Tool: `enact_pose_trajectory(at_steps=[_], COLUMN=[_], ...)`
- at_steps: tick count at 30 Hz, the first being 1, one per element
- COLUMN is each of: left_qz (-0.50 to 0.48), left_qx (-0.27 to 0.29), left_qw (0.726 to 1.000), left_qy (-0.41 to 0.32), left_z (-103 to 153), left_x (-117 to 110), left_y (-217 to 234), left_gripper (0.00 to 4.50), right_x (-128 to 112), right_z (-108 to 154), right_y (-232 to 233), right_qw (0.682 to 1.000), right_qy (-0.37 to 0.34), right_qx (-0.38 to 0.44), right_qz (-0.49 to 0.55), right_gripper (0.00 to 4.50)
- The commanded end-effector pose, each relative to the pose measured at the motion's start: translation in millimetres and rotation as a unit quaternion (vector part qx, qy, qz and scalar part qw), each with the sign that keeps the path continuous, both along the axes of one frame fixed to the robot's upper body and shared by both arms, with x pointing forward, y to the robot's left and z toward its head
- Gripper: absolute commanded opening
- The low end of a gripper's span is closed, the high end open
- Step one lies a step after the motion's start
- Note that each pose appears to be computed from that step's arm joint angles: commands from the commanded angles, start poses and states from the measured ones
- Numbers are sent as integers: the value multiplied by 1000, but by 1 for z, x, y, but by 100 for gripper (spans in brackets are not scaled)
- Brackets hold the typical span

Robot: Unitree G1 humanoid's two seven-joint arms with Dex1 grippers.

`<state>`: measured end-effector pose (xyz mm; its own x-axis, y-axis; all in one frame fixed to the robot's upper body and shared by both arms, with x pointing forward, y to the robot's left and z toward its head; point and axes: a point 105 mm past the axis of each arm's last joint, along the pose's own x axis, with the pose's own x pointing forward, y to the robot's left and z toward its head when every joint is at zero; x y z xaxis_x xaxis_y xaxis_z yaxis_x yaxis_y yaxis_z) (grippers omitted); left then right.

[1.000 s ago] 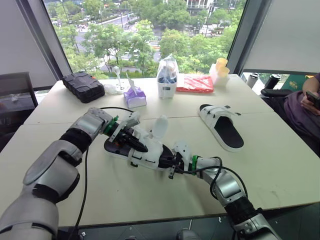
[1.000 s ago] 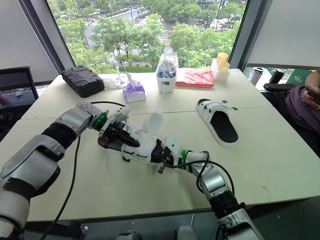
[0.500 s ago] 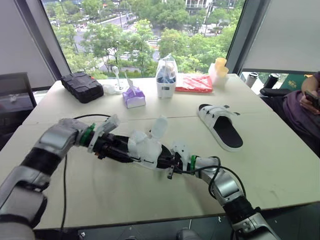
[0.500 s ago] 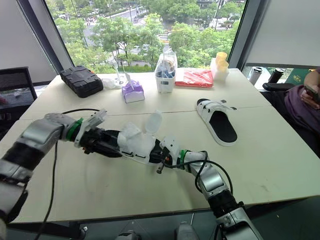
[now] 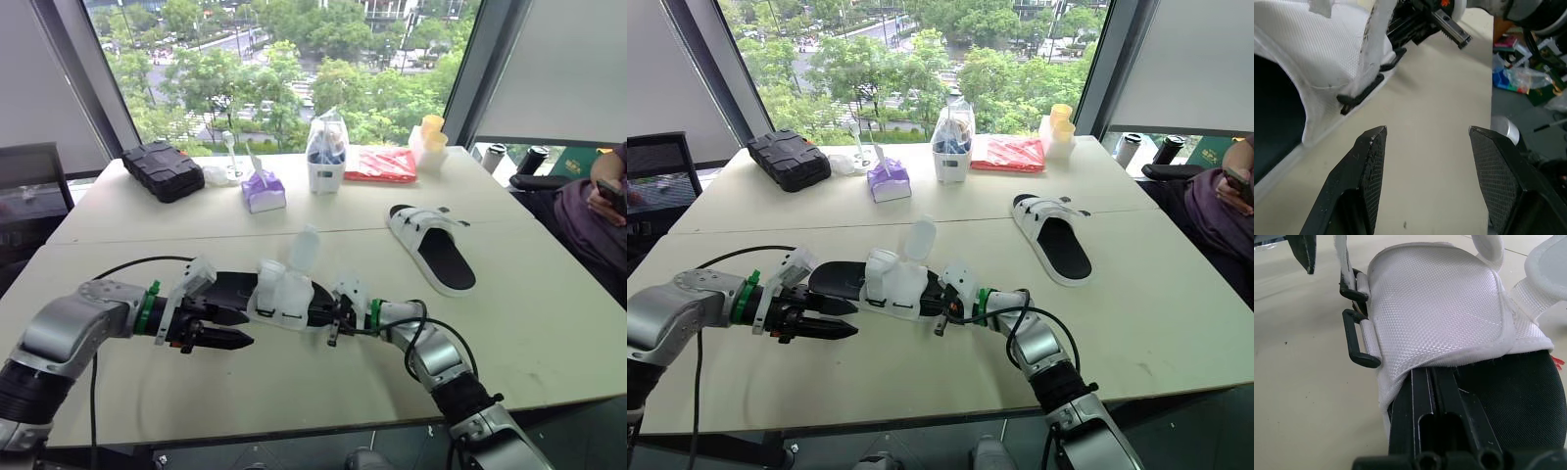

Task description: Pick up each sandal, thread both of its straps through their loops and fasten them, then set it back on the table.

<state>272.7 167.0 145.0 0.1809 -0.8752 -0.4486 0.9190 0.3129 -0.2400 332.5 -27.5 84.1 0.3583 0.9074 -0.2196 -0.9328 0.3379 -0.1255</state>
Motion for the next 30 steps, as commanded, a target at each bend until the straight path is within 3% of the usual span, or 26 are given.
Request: enact_pose_trajectory(at_steps=[1, 7, 17, 30], left_qz=[5, 44, 86, 79], left_qx=[7, 18, -3, -21], left_qw=[999, 997, 989, 991], left_qy=[-33, -64, -121, -109], left_z=[6, -10, -11, -12], left_x=[0, 7, 21, 19], left_y=[3, 6, -5, -14], left_gripper=[273, 273, 273, 273], right_x=[-5, -4, -5, -7], right_z=[-12, -12, -12, -14], right_y=[9, 7, 8, 10], right_qw=[1000, 1000, 1000, 999], right_qy=[16, 14, 15, 18], right_qx=[-15, -16, -16, -17], right_qz=[17, 13, 16, 22], right_gripper=[0, 0, 0, 0])
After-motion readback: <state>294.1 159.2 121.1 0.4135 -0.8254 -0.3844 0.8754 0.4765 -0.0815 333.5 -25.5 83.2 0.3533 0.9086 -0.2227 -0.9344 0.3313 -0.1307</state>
